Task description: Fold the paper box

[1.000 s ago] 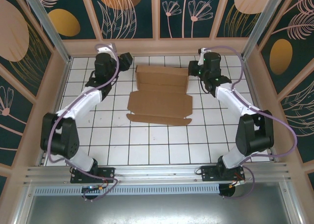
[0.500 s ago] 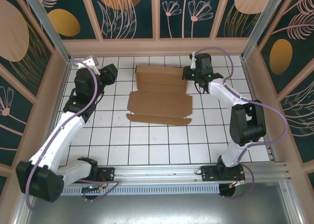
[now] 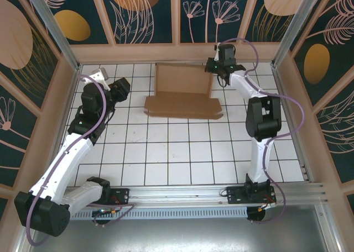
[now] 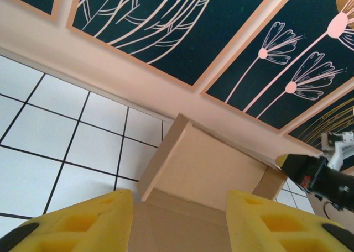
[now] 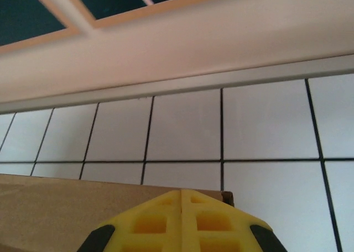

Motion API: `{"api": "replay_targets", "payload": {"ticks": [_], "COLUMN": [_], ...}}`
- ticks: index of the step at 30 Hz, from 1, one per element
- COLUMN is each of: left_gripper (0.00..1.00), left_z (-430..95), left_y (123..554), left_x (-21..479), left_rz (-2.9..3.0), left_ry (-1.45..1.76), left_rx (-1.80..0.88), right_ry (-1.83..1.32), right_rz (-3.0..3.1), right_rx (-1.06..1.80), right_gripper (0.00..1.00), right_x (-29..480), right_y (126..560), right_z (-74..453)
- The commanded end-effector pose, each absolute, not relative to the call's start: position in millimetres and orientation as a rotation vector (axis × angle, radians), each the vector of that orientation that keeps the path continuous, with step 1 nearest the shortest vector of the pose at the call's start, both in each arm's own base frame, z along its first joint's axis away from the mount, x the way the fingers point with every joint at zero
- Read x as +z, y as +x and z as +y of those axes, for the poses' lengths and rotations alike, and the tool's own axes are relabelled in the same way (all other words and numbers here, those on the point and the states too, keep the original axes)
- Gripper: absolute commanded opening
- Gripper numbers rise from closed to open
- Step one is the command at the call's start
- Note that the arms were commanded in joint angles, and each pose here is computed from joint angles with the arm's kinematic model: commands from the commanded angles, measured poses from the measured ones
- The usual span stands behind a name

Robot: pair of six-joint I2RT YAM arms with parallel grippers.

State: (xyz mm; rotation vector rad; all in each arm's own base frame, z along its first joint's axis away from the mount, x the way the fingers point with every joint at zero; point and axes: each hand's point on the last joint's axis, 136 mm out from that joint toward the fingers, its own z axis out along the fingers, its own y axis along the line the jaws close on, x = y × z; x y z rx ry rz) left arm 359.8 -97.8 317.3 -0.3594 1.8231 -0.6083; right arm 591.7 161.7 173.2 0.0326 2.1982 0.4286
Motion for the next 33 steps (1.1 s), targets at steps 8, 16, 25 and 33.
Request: {"api": "replay_targets", "payload": {"ticks": [8, 16, 25, 33], "left_gripper": [0.48, 0.48, 0.48, 0.55], "left_z": [-113.4, -131.1, -86.1, -87.1], "left_y": [361.2, 359.1, 337.7, 336.9], "left_x": [338.7, 315.3, 312.7, 267.9], "left_rz": [1.768, 1.779, 1.707, 1.812], "left_ry": [-0.362, -0.351, -0.446, -0.445], "left_rx": [-0.769, -0.855, -0.62, -0.574], "right_ry": [0.128, -0.191, -0.324, -0.415], "right_rz": [2.546, 2.532, 2.404, 2.269], "right_rx": [0.42, 0.67, 0.571, 0.26], "right_gripper": [0.05, 0.13, 0.47, 0.81], "right_x": [50.7, 54.4, 101.4, 133.5], "right_y": [535.3, 392.9, 352.0, 452.3], "right_z": [142.8, 235.4, 271.0, 261.0]}}
